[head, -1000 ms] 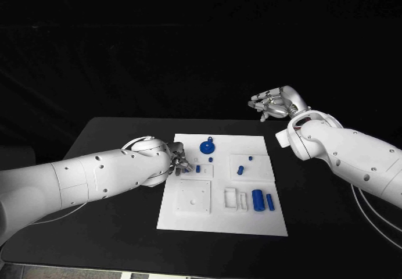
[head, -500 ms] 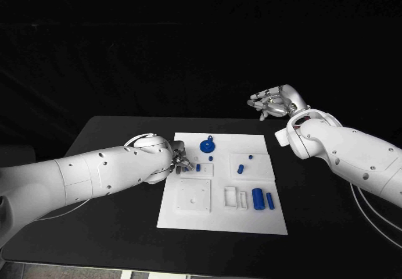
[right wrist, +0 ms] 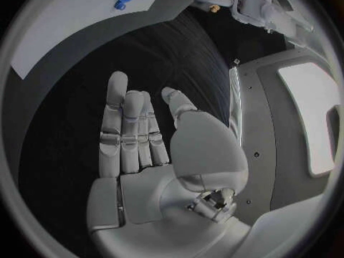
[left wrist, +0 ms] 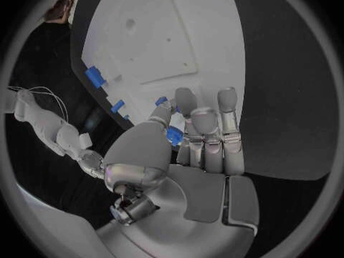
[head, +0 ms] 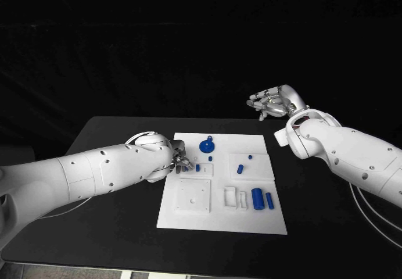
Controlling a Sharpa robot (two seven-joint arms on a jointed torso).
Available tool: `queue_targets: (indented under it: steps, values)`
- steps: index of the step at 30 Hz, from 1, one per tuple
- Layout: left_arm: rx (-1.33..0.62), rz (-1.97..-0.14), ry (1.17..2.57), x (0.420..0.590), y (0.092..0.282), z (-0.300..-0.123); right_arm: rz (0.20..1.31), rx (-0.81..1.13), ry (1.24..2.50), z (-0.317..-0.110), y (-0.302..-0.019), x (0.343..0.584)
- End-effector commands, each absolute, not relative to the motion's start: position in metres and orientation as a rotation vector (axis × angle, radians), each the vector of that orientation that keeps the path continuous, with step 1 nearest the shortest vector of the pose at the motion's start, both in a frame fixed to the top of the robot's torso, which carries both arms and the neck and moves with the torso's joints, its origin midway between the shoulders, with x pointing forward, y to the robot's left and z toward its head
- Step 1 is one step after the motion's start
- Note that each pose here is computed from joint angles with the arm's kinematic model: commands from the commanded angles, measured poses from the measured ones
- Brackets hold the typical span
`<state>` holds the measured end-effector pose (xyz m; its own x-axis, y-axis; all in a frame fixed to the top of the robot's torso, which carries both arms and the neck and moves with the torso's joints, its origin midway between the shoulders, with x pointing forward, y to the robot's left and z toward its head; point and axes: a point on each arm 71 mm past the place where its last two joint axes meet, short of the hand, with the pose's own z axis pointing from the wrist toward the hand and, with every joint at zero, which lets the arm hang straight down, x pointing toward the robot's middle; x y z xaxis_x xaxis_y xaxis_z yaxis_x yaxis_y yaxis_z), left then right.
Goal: Assemble the parts on the task board
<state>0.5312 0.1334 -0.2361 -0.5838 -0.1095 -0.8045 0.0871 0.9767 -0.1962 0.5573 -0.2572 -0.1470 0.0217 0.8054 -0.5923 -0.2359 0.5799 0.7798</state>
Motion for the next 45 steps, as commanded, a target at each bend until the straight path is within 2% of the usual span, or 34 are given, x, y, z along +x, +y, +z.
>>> queue_targets:
  steps: [1, 22, 31, 37, 45]
  values:
    - [0.017, -0.202, 2.265, 0.523, 0.136, -0.256, 0.887, 0.536, 1.320, -0.147, -0.255, 0.557]
    - [0.005, -0.212, 2.284, 0.522, 0.139, -0.257, 0.888, 0.535, 1.323, -0.147, -0.256, 0.557]
    - [-0.041, -0.245, 2.309, 0.521, 0.146, -0.256, 0.887, 0.535, 1.324, -0.147, -0.256, 0.557]
    - [-0.079, -0.285, 2.336, 0.523, 0.149, -0.247, 0.886, 0.535, 1.324, -0.147, -0.256, 0.557]
    - [-0.089, -0.326, 2.366, 0.532, 0.152, -0.220, 0.887, 0.535, 1.324, -0.147, -0.256, 0.557]
